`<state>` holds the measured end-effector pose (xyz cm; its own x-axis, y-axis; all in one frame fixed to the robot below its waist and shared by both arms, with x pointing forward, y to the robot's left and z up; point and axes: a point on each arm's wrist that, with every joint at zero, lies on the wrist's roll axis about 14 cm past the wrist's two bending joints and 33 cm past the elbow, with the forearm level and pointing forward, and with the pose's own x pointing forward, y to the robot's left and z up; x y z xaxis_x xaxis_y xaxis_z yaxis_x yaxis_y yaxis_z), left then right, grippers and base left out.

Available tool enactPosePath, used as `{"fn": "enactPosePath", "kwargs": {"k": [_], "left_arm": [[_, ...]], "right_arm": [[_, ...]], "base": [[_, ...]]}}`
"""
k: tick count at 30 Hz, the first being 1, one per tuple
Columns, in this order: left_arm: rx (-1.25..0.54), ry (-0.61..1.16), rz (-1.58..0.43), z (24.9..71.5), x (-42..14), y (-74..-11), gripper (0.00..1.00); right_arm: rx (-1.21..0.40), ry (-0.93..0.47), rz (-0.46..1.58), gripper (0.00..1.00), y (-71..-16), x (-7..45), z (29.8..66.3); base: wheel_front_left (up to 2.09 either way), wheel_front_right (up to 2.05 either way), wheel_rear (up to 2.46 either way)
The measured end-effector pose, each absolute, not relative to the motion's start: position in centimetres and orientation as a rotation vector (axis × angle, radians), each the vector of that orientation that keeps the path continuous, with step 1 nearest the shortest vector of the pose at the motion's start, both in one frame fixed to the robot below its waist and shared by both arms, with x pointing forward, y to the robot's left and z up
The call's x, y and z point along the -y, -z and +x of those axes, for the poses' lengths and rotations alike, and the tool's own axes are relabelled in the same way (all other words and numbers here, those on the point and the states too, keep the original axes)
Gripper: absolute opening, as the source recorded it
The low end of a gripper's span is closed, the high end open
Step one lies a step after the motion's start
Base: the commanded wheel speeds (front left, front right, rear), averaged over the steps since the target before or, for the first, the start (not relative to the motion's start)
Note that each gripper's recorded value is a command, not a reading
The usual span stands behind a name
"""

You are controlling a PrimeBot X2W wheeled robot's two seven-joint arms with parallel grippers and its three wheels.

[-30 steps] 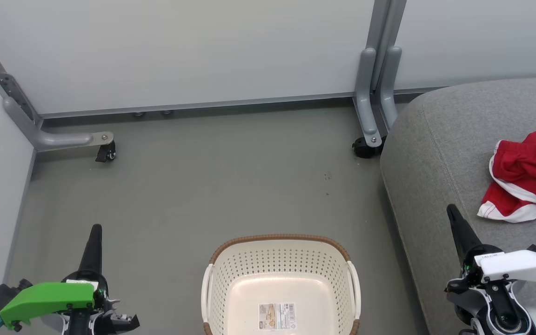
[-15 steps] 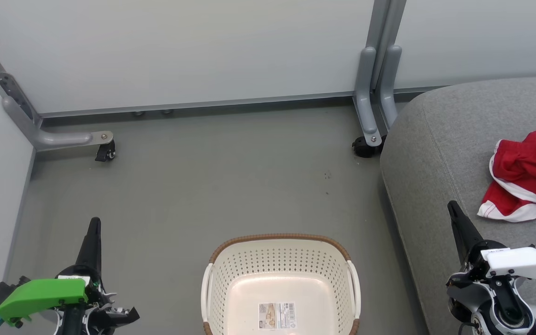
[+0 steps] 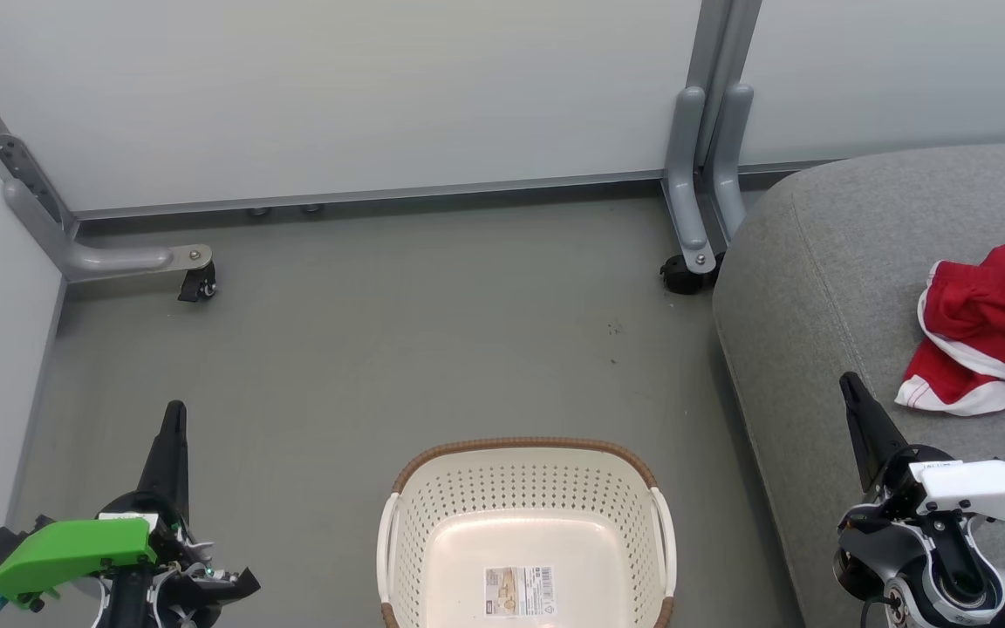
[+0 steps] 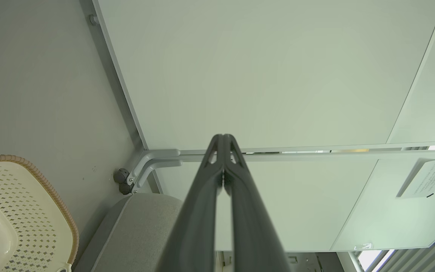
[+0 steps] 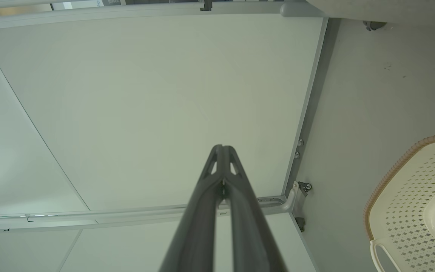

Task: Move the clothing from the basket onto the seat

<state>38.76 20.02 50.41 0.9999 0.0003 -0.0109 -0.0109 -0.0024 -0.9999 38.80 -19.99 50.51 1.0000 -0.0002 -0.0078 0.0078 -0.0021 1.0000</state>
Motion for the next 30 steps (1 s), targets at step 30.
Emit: {"fn": "enactPosePath", "kwargs": {"k": [30], "left_arm": [[-0.008,-0.009,-1.574,38.77,-20.01,-50.42,0.00]], "right_arm": [[-0.006,0.006,1.576,0.00,-50.50,20.01,38.80]], "base": [[0.00,0.00,0.00]]}}
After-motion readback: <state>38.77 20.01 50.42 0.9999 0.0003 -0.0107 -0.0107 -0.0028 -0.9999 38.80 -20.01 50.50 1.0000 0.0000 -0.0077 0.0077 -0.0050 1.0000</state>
